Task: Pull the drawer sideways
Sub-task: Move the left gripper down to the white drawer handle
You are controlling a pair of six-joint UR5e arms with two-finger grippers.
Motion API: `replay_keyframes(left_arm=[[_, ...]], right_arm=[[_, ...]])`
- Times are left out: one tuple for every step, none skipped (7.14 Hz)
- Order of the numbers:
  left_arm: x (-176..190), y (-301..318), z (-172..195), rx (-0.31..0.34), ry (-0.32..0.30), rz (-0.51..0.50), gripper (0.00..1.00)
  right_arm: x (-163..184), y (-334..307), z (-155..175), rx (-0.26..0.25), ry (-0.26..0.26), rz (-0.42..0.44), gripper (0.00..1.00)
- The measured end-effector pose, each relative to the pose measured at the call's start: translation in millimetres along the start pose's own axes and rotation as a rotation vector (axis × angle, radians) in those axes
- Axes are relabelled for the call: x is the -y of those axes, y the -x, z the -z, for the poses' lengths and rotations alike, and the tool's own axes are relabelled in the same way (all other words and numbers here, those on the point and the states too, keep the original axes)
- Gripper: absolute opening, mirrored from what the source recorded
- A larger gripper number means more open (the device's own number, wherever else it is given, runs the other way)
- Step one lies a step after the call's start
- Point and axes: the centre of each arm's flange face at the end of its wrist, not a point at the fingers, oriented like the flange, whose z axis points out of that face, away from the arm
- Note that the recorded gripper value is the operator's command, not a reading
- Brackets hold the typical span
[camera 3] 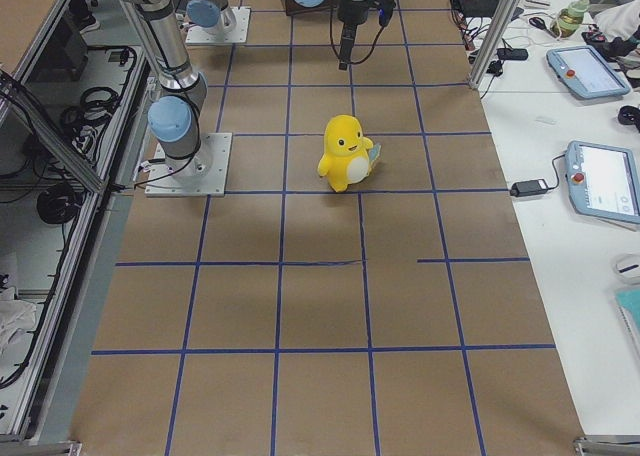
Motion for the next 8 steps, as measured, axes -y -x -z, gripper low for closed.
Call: replay_keyframes(left_arm=[[11,-2,-33,0.054,0.016,-0.008,1.0],[18,0,-65,0.126,0.048,-0.012,1.0],[24,0,-97,0.207,0.088,-0.006,1.0],[28,-3,-122,0.301,0.114,-0.001,1.0],[29,-10,-144,0.419,0.126,-0.02,1.0],[30,-13,-161,0.535,0.129,-0.053,1.0],[31,-10,-170,0.643,0.134,-0.089,1.0],[31,-3,-177,0.767,0.153,-0.132,1.0]], right_arm=[[0,0,0,0.0,0.0,0.0,1.0],[0,0,0,0.0,0.0,0.0,1.0],[0,0,0,0.0,0.0,0.001,1.0],[0,0,0,0.0,0.0,0.001,1.0],[0,0,0,0.0,0.001,0.001,1.0],[0,0,0,0.0,0.001,0.001,1.0],[0,0,0,0.0,0.0,0.001,1.0],[0,0,0,0.0,0.0,0.001,1.0]])
